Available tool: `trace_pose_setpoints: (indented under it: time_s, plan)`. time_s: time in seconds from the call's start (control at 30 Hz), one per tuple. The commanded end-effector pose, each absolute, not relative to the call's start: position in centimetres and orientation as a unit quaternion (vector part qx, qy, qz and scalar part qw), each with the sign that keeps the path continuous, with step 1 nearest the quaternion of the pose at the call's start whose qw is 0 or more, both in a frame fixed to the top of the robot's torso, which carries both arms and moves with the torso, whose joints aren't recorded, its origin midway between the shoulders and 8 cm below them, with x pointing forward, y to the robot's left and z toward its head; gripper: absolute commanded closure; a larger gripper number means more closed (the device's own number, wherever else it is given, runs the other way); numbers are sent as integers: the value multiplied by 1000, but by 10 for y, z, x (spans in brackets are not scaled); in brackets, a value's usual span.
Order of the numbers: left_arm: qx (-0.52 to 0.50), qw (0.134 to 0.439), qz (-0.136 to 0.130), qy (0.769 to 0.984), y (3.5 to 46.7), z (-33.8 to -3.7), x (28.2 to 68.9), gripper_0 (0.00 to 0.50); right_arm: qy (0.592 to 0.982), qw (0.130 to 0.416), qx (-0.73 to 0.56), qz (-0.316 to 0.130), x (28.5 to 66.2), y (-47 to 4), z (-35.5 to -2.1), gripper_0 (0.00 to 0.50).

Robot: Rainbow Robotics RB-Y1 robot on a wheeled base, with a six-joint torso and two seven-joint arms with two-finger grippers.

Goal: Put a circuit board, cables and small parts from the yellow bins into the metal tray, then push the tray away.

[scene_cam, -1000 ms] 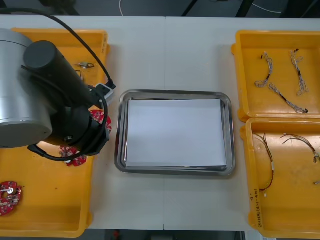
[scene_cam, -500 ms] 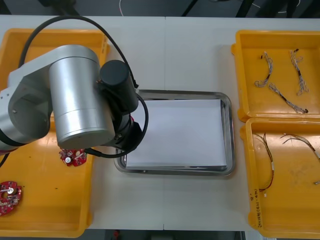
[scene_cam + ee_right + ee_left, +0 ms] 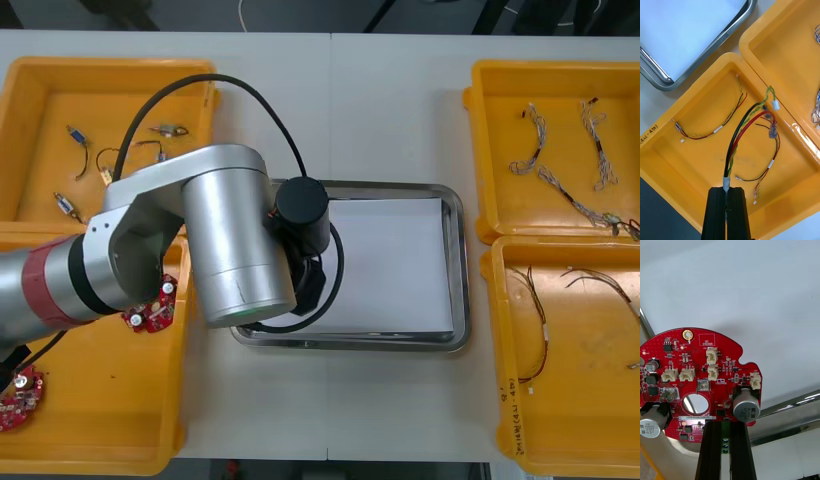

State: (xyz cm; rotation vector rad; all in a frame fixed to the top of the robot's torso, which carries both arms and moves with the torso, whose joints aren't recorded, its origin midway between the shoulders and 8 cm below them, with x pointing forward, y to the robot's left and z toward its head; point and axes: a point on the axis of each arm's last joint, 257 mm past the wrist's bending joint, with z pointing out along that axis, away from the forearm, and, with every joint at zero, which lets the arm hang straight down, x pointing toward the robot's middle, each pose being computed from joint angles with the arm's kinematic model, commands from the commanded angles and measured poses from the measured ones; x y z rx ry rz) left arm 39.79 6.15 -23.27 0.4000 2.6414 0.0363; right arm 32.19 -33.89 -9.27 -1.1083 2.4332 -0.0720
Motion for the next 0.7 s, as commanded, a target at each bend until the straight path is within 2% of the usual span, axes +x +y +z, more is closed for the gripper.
trace_pose_setpoints:
  time_s: [0.03,0.3,0.43,0.7]
  plan:
    - [125,257,-16,958,29,-228,400,500,879,209,-426,-55,321,-339,-90,500]
    - [131,248,-11,960,27,-243,394,500,864,200,-456,-81,325,-329,-92,500]
    - [133,240,-7,962,27,-255,392,500,859,204,-463,-82,328,-325,-92,500]
    - [127,236,-8,963,26,-260,390,499,855,204,-468,-92,332,-326,-93,500]
